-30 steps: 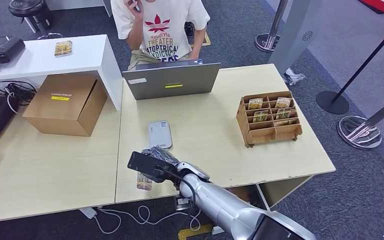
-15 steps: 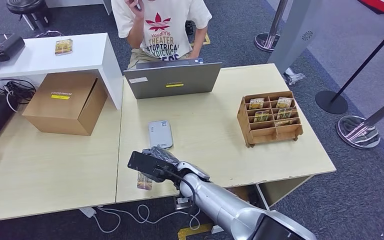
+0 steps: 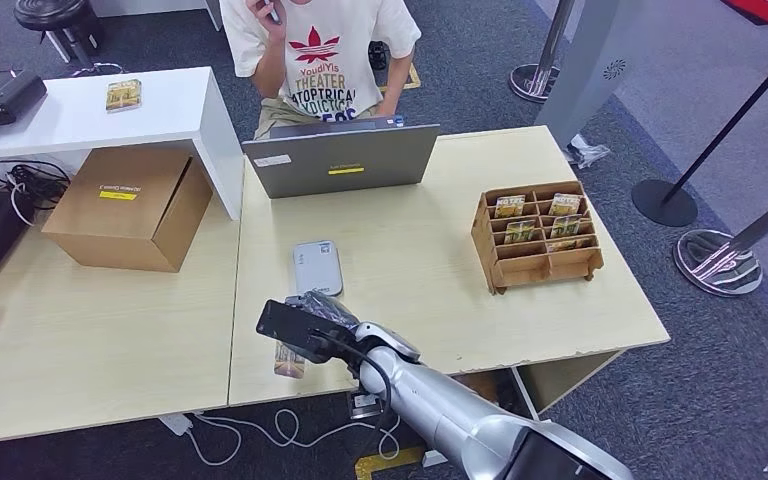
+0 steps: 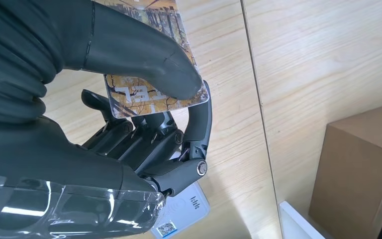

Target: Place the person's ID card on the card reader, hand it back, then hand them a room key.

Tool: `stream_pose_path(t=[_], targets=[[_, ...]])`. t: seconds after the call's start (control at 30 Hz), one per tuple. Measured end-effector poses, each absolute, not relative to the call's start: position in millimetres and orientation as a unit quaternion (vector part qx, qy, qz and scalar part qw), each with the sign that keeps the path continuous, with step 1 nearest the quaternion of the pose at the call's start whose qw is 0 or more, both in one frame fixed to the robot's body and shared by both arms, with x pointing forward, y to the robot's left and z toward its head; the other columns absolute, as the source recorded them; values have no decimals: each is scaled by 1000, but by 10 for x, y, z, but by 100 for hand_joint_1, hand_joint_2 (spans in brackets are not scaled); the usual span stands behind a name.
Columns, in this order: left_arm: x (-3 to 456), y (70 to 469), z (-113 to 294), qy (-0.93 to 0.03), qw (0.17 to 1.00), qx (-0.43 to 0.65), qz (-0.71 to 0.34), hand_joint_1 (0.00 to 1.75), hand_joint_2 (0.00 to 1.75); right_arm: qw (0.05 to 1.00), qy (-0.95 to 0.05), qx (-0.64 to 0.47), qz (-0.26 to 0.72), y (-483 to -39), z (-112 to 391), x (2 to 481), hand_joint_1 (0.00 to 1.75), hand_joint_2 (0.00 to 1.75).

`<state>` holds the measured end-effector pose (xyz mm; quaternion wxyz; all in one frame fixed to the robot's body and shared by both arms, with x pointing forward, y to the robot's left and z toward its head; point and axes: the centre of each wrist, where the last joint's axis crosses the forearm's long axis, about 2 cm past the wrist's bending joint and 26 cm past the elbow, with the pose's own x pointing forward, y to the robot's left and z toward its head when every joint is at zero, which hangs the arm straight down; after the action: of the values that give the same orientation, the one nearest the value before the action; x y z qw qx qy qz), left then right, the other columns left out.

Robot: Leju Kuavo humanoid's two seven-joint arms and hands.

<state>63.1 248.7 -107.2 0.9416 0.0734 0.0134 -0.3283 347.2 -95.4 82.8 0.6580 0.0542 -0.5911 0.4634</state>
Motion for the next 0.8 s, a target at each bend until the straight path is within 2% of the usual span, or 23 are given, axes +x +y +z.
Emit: stream_pose_path(t=[0.8], targets=[[687,2482,-1063,19,938,76,-338,0,0,646,-600,55,470,-880,1090,3658,175,175]])
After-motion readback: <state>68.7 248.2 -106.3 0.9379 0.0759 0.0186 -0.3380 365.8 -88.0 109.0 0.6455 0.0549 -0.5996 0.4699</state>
